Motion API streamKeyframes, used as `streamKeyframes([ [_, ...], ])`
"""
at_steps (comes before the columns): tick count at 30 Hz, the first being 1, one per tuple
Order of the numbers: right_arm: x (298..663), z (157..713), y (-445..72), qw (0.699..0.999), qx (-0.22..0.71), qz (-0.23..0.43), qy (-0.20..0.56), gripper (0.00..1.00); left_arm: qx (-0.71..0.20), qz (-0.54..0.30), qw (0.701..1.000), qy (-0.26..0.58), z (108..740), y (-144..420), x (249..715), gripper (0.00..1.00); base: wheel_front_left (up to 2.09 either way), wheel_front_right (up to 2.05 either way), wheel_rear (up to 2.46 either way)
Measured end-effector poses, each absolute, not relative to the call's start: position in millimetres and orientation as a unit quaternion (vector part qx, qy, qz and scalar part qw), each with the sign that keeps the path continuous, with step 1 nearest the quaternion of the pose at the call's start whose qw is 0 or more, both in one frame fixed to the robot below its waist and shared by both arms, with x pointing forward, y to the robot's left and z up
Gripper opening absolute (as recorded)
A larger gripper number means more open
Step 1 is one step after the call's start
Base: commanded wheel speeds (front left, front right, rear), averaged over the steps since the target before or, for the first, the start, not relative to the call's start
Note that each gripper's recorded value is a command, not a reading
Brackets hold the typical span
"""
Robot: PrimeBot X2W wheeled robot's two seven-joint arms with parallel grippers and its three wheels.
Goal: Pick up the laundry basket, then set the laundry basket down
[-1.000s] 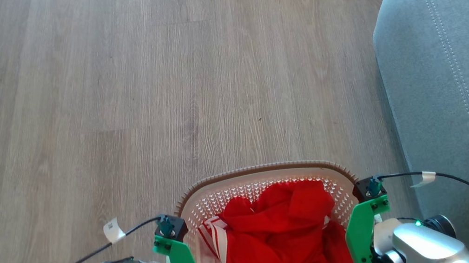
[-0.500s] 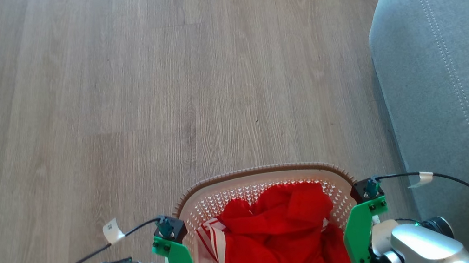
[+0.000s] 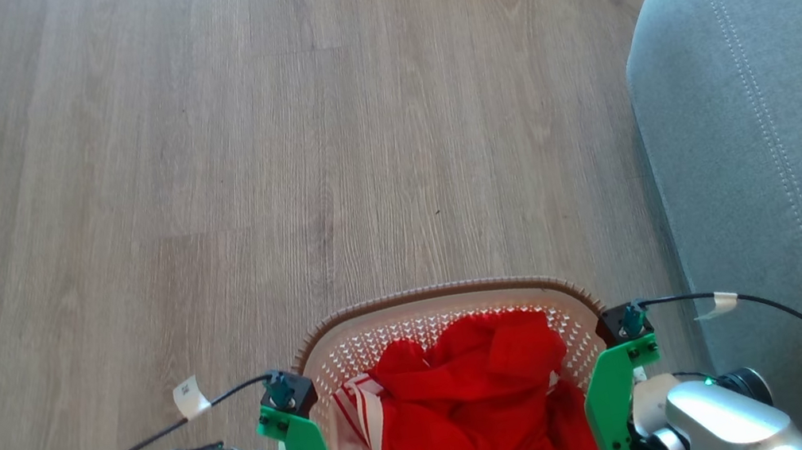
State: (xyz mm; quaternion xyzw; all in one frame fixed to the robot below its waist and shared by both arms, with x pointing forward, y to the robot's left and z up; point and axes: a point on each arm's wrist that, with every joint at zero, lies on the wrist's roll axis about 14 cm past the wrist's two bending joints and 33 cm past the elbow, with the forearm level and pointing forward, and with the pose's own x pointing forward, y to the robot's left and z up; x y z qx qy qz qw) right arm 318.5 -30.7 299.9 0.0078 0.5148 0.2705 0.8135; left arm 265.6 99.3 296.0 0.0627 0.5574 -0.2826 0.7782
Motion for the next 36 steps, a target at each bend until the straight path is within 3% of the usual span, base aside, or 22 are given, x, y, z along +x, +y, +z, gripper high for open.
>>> streamKeyframes([
  [36,317.3,304.6,-32.4,0.818,0.006,0.269,0.508,0.00,0.066,-0.284,0.781,0.551,299.2,97.7,265.6,0.00,0.00,0.00,0.00],
])
